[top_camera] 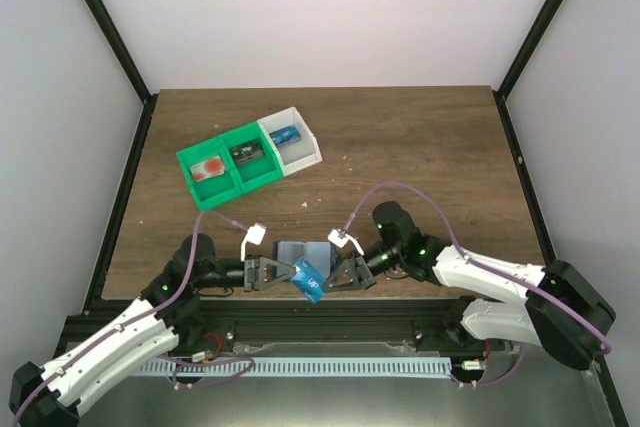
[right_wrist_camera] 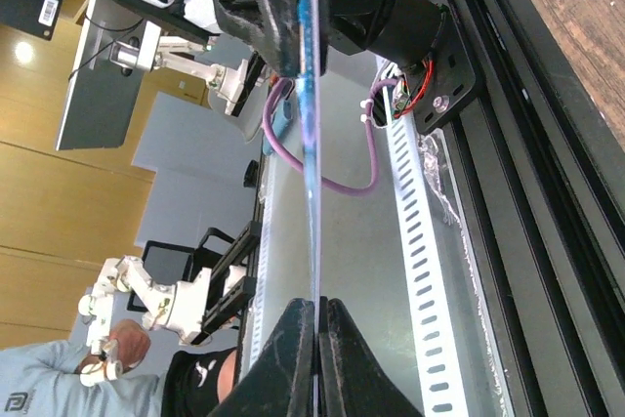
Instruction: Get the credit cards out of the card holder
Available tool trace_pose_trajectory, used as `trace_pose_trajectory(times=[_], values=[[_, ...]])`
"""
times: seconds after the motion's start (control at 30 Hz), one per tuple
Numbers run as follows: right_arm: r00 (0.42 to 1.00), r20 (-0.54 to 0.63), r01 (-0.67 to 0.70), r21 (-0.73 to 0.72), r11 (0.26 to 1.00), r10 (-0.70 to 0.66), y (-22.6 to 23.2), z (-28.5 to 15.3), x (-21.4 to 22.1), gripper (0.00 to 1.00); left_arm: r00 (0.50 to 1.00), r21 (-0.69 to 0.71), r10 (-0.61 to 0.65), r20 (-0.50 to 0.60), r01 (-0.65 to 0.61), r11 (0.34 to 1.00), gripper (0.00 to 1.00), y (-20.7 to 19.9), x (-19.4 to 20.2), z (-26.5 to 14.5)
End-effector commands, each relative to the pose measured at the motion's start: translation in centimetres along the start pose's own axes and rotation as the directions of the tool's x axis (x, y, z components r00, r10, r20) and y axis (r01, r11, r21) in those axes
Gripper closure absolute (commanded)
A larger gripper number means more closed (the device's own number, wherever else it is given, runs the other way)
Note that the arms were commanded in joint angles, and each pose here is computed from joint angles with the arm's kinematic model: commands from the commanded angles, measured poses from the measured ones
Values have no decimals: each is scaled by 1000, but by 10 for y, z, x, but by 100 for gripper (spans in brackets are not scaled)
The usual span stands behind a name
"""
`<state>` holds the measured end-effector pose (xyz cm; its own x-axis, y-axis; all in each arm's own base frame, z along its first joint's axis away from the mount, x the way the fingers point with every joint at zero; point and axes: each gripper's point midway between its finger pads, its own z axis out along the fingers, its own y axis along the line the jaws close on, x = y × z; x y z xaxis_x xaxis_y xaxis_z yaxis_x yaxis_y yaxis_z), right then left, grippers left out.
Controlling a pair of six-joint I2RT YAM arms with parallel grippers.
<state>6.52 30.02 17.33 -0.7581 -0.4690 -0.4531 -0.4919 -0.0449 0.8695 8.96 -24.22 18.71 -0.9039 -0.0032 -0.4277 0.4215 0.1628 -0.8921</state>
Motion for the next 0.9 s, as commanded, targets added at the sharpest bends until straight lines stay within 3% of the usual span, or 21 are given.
trace_pose_trajectory(times=[0.0, 0.17, 0.3, 0.47, 0.53, 0.67, 0.77, 0.87], values=[[1000, 14, 18, -7, 1000, -18, 6, -2, -8, 96, 998, 34, 55, -14, -54, 998, 100, -18, -5, 0], [993, 108, -53, 90, 995, 43, -7, -6, -19, 67, 998, -26, 30, 61, -28, 999, 100, -9, -18, -1], [974, 225, -61, 131, 990, 30, -3, -17, -30, 40, 973, -108, 30, 228, -6, 994, 100, -2, -44, -14], [934, 356, -52, 216, 975, -29, 3, -35, -47, 16, 873, -212, 53, 485, 58, 975, 100, 8, -83, -44], [925, 379, -47, 219, 975, -40, 9, -39, -49, 1, 818, -228, 63, 572, 86, 970, 100, 10, -98, -56], [910, 410, -44, 238, 970, -60, 14, -46, -51, 0, 710, -331, 126, 693, 159, 930, 100, 17, -126, -81], [900, 427, -35, 261, 965, -83, 17, -51, -53, 0, 682, -390, 197, 705, 140, 910, 100, 9, -147, -84], [888, 446, -23, 291, 956, -114, 18, -57, -56, 0, 676, -469, 218, 704, 212, 857, 100, 21, -169, -83]])
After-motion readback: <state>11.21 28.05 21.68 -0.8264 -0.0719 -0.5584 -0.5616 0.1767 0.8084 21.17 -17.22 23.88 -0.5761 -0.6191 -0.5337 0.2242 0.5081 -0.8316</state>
